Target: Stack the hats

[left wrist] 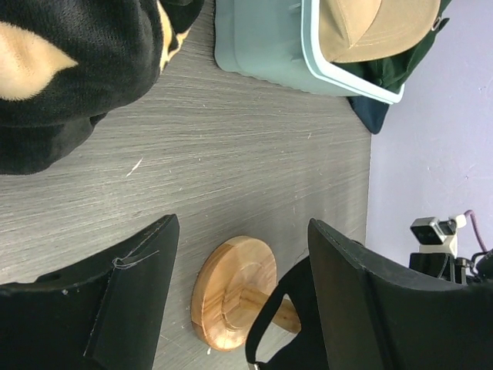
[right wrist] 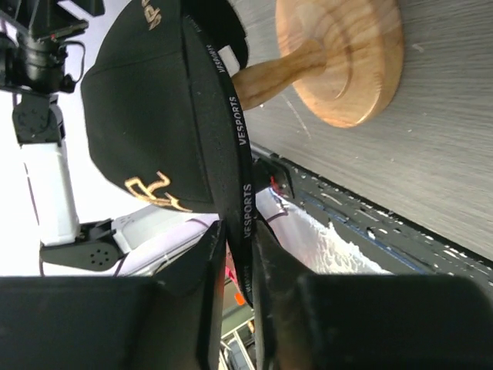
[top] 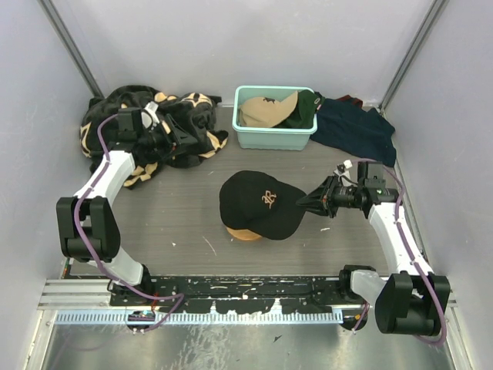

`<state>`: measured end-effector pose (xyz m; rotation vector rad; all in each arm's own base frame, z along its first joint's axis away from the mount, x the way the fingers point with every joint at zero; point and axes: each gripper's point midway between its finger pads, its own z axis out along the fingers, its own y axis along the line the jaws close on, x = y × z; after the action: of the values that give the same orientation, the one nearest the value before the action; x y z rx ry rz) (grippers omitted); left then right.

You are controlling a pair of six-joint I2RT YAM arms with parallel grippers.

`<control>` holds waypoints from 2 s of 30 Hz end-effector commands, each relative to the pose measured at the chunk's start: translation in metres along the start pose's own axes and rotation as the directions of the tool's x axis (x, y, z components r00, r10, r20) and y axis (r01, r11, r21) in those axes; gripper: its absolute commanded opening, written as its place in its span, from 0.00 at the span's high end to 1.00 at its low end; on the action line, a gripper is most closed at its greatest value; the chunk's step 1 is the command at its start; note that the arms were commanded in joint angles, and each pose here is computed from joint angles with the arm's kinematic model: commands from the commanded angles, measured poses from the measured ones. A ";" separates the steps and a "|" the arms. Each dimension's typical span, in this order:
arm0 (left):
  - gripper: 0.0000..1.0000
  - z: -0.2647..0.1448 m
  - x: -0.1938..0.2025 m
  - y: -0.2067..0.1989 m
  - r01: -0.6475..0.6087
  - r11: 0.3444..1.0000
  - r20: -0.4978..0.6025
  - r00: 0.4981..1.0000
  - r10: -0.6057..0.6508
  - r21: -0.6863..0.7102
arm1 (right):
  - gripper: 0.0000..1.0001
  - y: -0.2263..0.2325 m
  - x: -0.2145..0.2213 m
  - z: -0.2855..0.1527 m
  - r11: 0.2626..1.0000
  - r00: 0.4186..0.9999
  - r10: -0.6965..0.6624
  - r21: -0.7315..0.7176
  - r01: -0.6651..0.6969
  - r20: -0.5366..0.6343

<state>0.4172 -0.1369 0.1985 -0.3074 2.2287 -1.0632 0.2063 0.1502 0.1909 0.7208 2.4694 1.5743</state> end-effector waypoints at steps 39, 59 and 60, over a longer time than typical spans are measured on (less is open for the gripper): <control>0.98 -0.008 0.272 0.028 0.501 0.751 -0.303 0.704 -0.643 -0.429 | 0.40 0.000 -0.102 -0.045 0.846 0.860 -0.409 0.482 0.231 0.306; 0.98 0.029 0.348 0.026 0.630 0.636 -0.218 0.612 -0.760 -0.447 | 0.40 0.011 -0.119 -0.038 0.848 0.859 -0.412 0.474 0.238 0.304; 0.98 0.033 0.348 0.025 0.641 0.633 -0.217 0.607 -0.764 -0.434 | 0.40 0.010 -0.119 -0.037 0.848 0.860 -0.410 0.474 0.237 0.303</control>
<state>0.1678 -0.2941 0.0163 -1.2267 2.7796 -1.1750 0.2859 0.0686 0.1793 0.5874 2.5335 0.6847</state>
